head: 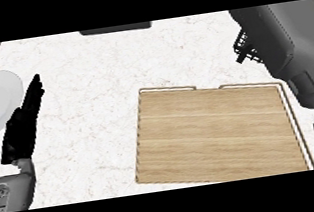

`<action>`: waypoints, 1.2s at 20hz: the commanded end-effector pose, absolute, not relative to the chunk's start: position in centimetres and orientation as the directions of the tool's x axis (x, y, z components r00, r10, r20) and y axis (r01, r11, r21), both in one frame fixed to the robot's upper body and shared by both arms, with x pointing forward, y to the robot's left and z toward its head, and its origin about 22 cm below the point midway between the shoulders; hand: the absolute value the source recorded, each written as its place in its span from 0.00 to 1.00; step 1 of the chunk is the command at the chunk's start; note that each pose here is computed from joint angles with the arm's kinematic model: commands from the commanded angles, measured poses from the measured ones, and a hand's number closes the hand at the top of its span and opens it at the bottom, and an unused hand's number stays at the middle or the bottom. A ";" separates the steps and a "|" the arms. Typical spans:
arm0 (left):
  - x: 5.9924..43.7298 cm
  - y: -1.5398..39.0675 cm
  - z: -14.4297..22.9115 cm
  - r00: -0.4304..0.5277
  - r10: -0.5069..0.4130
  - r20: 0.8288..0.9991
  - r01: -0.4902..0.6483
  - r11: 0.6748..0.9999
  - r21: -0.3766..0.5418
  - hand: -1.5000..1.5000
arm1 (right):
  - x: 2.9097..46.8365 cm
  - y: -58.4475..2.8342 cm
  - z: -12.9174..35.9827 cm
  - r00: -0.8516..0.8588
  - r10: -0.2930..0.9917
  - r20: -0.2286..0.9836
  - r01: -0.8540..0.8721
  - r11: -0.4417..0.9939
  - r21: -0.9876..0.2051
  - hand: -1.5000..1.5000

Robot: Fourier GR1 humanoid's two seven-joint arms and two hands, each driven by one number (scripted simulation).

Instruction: Pick the bell pepper from the tray and place it in the tiered basket

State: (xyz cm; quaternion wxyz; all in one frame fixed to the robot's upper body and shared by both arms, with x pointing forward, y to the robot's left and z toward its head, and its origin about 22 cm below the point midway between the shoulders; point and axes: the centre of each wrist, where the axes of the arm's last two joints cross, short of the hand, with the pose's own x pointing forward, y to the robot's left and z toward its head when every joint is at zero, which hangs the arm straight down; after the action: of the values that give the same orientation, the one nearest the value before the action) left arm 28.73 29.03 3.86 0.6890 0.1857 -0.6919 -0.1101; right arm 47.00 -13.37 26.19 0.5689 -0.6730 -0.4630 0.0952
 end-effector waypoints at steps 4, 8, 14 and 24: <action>28.5 29.1 2.9 0.009 -0.414 0.910 -0.112 0.904 0.412 0.50 | 48.1 -20.2 24.1 0.747 0.649 0.142 0.339 -0.190 -0.921 1.00; 27.7 29.4 3.7 0.031 -0.398 0.917 -0.102 0.911 0.399 0.50 | 47.9 -22.0 25.9 0.755 0.644 0.125 0.330 -0.209 -0.920 1.00; 28.0 28.4 3.8 0.035 -0.408 0.912 -0.114 0.905 0.409 0.50 | 47.5 -26.6 23.8 0.722 0.684 0.109 0.296 -0.163 -0.941 1.00; 27.8 30.8 3.4 0.042 -0.414 0.909 -0.130 0.900 0.416 0.50 | 46.5 -28.7 19.8 0.669 0.703 0.242 0.278 0.066 -0.958 1.00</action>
State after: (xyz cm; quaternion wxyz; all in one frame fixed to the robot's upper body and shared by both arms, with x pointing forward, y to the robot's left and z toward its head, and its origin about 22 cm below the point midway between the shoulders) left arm 28.10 29.90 3.06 0.6924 0.1933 -0.6872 -0.1047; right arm 47.00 -27.54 20.91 0.6061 -0.6879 -0.3623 0.1676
